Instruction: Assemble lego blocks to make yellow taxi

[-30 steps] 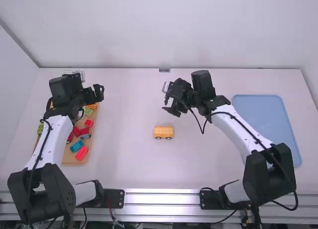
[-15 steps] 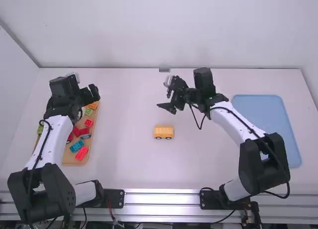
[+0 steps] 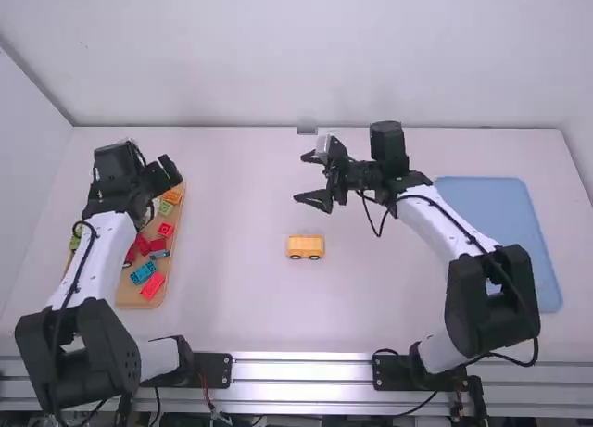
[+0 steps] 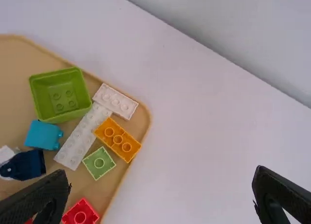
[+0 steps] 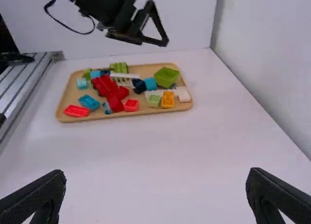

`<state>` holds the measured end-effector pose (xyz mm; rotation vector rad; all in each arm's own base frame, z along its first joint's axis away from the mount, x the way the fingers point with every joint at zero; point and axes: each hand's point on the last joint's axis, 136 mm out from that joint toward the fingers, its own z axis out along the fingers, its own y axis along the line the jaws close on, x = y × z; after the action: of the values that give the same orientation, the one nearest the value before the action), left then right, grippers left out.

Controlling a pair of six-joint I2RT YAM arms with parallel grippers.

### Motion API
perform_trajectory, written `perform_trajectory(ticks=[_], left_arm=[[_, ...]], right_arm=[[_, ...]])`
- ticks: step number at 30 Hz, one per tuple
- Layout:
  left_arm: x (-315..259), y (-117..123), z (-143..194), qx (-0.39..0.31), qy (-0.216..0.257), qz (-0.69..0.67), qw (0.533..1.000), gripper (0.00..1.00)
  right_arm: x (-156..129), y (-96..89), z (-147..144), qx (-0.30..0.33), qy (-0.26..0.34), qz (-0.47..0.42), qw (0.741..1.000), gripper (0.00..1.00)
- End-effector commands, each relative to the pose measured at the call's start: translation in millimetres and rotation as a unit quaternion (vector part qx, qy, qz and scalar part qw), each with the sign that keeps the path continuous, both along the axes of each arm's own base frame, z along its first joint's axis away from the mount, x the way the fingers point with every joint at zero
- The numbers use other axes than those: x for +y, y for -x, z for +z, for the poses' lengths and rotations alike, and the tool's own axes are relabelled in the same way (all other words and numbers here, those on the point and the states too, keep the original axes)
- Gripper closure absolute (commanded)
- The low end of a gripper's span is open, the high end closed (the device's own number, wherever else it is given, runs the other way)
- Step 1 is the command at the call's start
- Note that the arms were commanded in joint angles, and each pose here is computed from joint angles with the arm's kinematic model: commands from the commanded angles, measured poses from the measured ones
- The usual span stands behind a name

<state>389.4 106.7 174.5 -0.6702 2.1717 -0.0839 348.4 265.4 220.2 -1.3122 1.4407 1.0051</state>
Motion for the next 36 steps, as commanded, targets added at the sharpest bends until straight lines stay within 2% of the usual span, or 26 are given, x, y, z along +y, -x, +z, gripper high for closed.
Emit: perform_trajectory(ticks=[1, 3, 8, 10, 15, 18, 20, 23, 28, 29, 31, 32, 33, 34, 36], left_arm=[[-2.9, -18.6, 7.1, -0.007, 0.009, -0.019, 1.000, 0.01], [-4.5, -41.9, 11.2, 0.007, 0.020, -0.045, 0.999, 0.01], [15.8, -58.2, -10.7, 0.101, 0.042, 0.006, 0.994, 0.01], [25.6, -65.7, -27.4, 0.155, 0.053, 0.026, 0.986, 0.01], [23.8, -90.1, -73.8, 0.226, 0.085, 0.014, 0.970, 0.01], [13.5, -100.5, -105.2, 0.255, 0.126, -0.006, 0.959, 0.08], [10.7, -102.5, -119.3, 0.265, 0.146, 0.002, 0.953, 0.08], [9.6, -96.6, -136.5, 0.282, 0.186, 0.063, 0.939, 0.19], [22.4, -77.0, -145.8, 0.297, 0.222, 0.213, 0.904, 0.12], [24.1, -72.6, -146.2, 0.300, 0.224, 0.236, 0.897, 0.07], [26.0, -68.6, -146.7, 0.306, 0.219, 0.245, 0.894, 0.07], [27.0, -66.8, -147.1, 0.308, 0.216, 0.248, 0.893, 0.12], [29.3, -63.6, -148.2, 0.312, 0.208, 0.253, 0.892, 0.26], [28.2, -61.8, -149.8, 0.316, 0.209, 0.253, 0.890, 0.34], [27.7, -60.2, -151.3, 0.316, 0.215, 0.264, 0.886, 0.34]], right_arm=[[3.4, -8.2, 2.0, -0.008, 0.003, -0.005, 1.000, 0.01], [3.2, -11.4, -0.1, -0.010, 0.010, -0.015, 1.000, 0.01], [2.0, -14.5, -3.7, -0.017, 0.021, -0.024, 0.999, 0.02], [-2.0, -19.3, -5.3, -0.016, 0.025, -0.036, 0.999, 0.01], [-10.1, -25.5, -6.1, -0.020, 0.028, -0.048, 0.998, 0.02], [-15.9, -28.6, -8.2, -0.022, 0.029, -0.054, 0.998, 0.02], [-18.6, -30.2, -9.6, -0.020, 0.030, -0.058, 0.998, 0.01], [-21.5, -32.5, -12.1, -0.017, 0.032, -0.063, 0.997, 0.01], [-22.4, -35.3, -20.4, -0.008, 0.037, -0.067, 0.997, 0.01], [-23.4, -37.2, -22.6, -0.009, 0.041, -0.072, 0.996, 0.01], [-24.4, -39.5, -26.9, -0.007, 0.047, -0.079, 0.996, 0.02], [-24.7, -40.1, -27.6, -0.007, 0.049, -0.081, 0.996, 0.02], [-25.4, -41.3, -30.8, -0.005, 0.052, -0.084, 0.995, 0.01], [-25.1, -40.9, -31.6, -0.005, 0.051, -0.083, 0.995, 0.01], [-25.3, -40.5, -32.6, -0.003, 0.052, -0.083, 0.995, 0.02]])
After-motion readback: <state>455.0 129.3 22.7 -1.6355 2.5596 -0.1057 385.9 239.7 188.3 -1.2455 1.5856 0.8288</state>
